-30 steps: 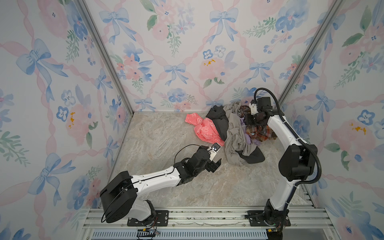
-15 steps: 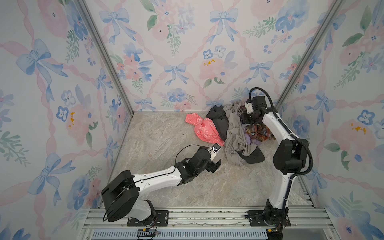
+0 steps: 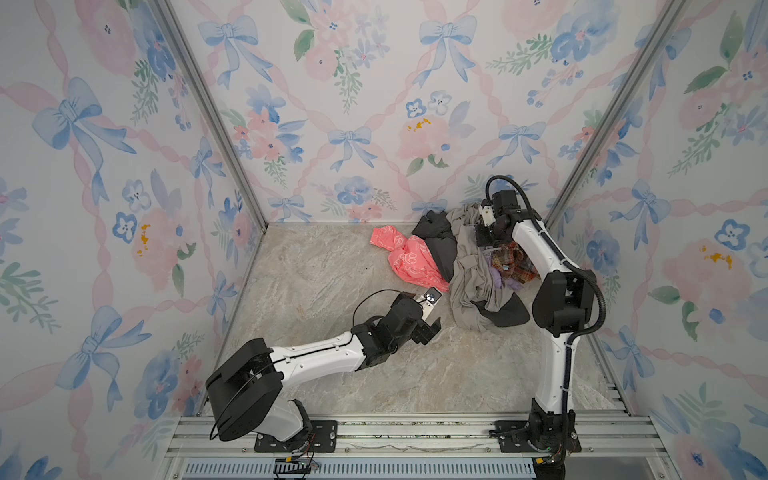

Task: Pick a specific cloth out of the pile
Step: 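Lower the right gripper into the pile and pinch the lavender shirt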

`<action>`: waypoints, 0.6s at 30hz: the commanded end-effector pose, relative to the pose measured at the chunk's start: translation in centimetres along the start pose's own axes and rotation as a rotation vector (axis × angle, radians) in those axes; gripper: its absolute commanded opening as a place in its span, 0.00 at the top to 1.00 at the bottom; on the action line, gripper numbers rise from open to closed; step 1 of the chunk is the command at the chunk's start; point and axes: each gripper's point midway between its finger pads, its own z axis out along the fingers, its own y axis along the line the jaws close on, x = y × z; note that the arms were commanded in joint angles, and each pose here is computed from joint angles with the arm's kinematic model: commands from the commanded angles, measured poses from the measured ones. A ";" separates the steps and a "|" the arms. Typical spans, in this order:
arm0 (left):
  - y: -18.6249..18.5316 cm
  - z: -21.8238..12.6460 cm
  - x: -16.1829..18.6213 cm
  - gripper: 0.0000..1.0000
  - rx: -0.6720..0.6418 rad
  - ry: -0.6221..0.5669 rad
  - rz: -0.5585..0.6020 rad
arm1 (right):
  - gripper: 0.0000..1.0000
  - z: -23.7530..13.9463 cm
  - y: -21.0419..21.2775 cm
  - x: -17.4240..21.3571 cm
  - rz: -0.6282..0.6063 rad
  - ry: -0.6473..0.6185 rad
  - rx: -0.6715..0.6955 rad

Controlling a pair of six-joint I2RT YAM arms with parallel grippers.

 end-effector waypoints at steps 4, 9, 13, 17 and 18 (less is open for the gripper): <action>0.3 0.0 -0.8 0.08 -0.015 -0.010 0.010 | 1.00 -6.0 -0.7 -4.2 0.005 -0.159 0.055; 0.7 -0.1 -1.0 0.09 -0.025 -0.014 0.004 | 1.00 -10.2 -0.8 -6.0 0.023 -0.265 0.075; 1.0 -0.2 -1.2 0.09 -0.035 -0.019 -0.003 | 1.00 -13.8 -0.6 -7.5 0.042 -0.362 0.076; 1.5 -0.4 -1.6 0.09 -0.040 -0.032 -0.020 | 1.00 -17.7 -0.3 -9.3 0.060 -0.470 0.065; 1.7 -0.5 -1.7 0.09 -0.043 -0.035 -0.027 | 1.00 -18.7 -0.2 -9.7 0.065 -0.494 0.062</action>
